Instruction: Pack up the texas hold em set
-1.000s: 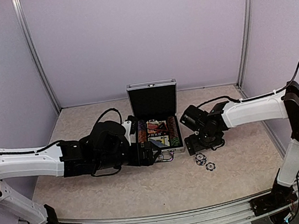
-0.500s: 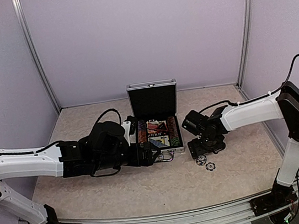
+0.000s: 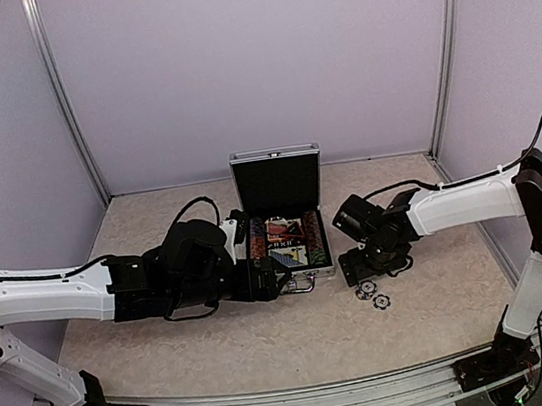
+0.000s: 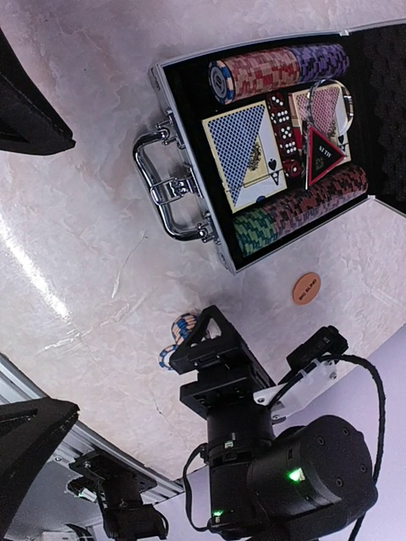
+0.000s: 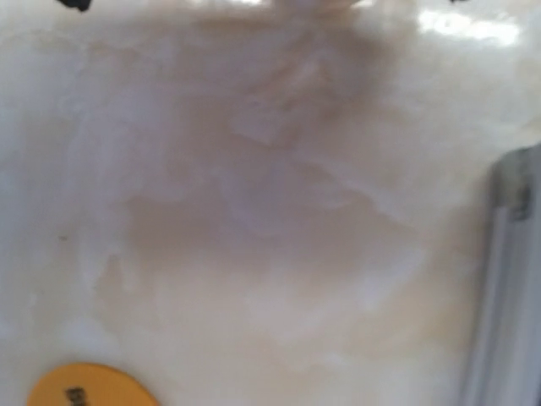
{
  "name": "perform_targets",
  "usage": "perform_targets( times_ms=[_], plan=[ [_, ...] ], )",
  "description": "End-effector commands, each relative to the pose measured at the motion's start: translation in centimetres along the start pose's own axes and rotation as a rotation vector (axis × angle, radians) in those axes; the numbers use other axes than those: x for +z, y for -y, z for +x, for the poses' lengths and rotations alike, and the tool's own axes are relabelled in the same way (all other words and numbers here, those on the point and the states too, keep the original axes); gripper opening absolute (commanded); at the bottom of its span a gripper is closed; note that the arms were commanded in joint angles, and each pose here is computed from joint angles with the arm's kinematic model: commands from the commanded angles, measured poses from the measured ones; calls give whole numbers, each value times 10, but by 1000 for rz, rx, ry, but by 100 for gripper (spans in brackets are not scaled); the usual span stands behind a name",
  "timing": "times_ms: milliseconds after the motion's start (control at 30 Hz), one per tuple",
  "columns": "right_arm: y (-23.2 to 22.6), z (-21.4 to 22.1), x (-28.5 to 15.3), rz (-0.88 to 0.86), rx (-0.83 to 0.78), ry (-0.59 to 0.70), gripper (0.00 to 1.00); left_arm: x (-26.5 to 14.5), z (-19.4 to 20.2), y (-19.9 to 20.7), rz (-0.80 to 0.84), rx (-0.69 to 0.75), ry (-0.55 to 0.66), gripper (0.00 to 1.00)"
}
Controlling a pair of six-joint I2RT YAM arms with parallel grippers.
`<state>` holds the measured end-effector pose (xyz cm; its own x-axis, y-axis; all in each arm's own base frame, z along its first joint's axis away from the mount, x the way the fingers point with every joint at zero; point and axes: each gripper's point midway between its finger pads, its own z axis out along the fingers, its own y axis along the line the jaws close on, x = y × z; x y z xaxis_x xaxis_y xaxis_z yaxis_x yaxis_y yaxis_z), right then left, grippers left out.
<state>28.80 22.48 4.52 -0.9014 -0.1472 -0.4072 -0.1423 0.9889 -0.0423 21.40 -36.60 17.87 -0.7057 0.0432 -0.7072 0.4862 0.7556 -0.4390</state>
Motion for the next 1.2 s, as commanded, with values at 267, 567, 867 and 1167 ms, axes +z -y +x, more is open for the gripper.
perform_targets(
  times_ms=[267, 567, 867, 1167],
  plan=[
    [-17, 14, -6, -130, -88, -71, 90, -3, -10, 3, 11, -5, 33, 99],
    [-20, 30, 4, -145, -174, -145, 85, -4, -10, 3, 9, -5, 31, 99],
    [-16, 44, 13, -126, -237, -198, 79, -5, -12, 3, 10, -6, 35, 99],
    [-13, 53, 19, -116, -274, -229, 72, -4, -13, 4, 9, -5, 32, 99]
  ],
)
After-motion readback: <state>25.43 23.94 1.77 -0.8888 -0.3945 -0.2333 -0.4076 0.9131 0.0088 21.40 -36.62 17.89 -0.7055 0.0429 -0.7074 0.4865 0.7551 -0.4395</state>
